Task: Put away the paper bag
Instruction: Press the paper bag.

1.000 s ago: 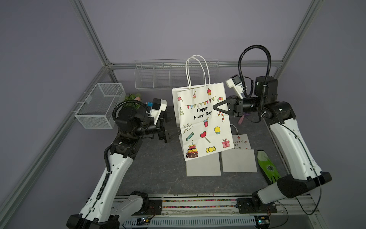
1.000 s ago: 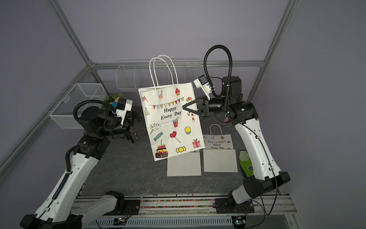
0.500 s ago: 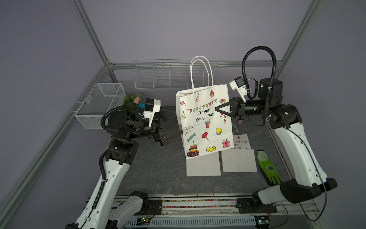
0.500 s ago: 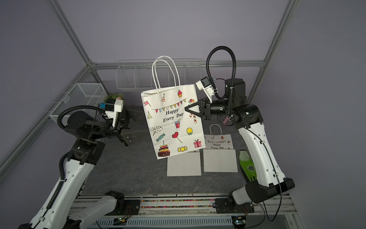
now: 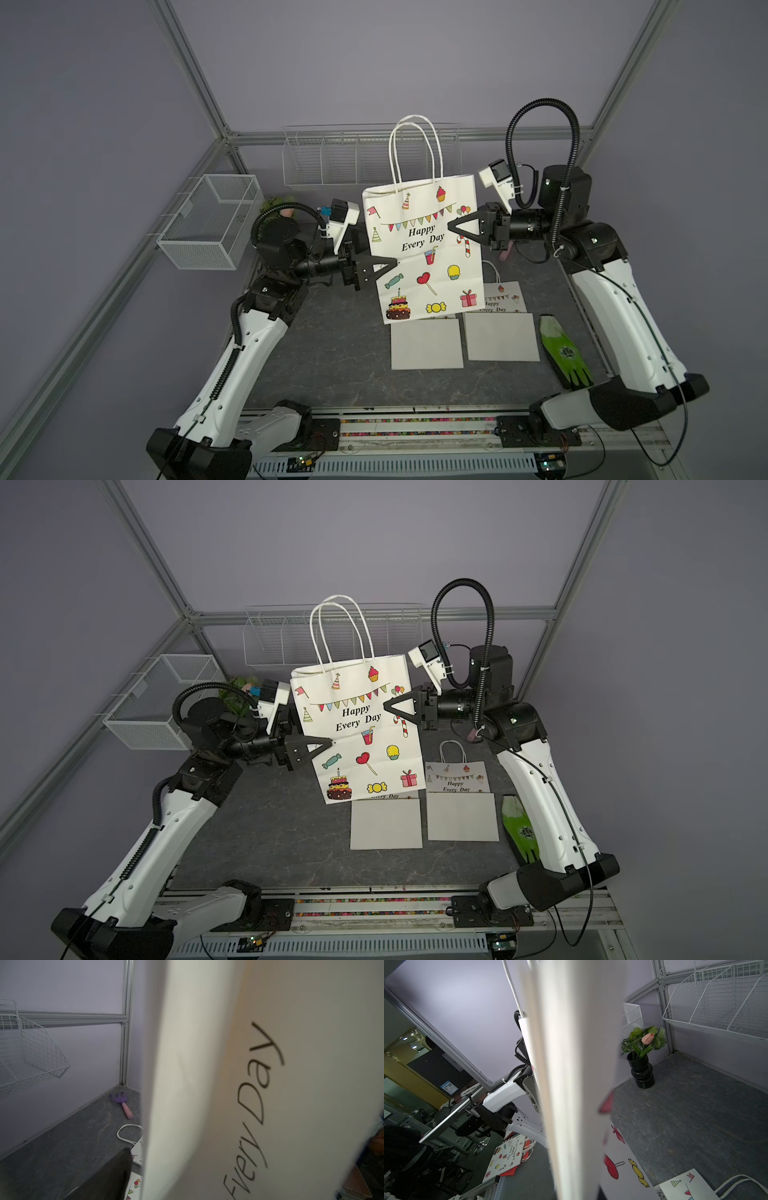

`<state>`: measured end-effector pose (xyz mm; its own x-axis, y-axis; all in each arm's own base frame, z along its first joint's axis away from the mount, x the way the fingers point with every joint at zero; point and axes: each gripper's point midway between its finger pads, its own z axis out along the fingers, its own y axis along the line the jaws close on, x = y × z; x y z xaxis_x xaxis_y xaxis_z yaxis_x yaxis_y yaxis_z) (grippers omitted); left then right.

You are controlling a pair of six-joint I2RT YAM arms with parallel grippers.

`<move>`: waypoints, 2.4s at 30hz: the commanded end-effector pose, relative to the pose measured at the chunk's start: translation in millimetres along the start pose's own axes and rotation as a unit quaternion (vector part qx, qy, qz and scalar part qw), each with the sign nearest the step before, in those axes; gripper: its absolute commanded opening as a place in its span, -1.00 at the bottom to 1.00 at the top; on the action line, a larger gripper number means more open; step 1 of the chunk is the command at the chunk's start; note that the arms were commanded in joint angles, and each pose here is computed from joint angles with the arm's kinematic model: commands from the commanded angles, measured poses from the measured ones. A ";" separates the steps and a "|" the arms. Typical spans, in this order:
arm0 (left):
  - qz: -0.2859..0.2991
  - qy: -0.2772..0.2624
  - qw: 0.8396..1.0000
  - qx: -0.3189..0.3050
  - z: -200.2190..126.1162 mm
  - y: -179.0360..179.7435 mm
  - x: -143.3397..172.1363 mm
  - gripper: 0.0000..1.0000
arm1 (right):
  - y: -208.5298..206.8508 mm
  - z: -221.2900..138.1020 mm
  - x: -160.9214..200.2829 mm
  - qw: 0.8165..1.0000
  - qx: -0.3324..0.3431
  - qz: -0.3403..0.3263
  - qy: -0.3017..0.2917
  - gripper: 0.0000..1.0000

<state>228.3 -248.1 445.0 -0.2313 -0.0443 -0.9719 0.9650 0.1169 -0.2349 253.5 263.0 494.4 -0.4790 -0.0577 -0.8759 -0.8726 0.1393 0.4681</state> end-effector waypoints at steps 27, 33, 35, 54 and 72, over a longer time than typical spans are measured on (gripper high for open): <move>0.045 0.000 0.999 -0.006 -3.8 -10.3 -5.3 0.99 | 26.8 -38.2 -29.4 0.998 -0.010 -0.019 -0.058 -0.87; 0.052 -0.085 0.970 -0.221 -49.5 47.4 -38.2 0.98 | 29.2 -44.1 -32.8 0.997 -0.070 0.000 -0.044 -0.87; 0.064 -0.129 0.962 -0.234 -63.4 44.5 -49.0 0.98 | 26.3 -42.1 -30.0 0.996 -0.081 0.005 -0.034 -0.86; 0.053 -0.038 0.998 -0.022 -25.3 3.0 -6.0 0.99 | 27.7 -6.2 -62.5 0.982 -0.187 0.019 0.026 -0.87; 0.066 -0.034 0.997 -0.006 -18.3 -14.6 -11.8 0.57 | 38.9 17.2 -56.0 0.977 -0.204 0.043 0.036 -0.87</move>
<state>224.8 -233.8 439.8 -0.1571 -0.0767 -0.9846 0.9772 0.1323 -0.1662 248.9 284.1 565.2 -0.5327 -0.1275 -0.8367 -0.7960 -0.2605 0.5464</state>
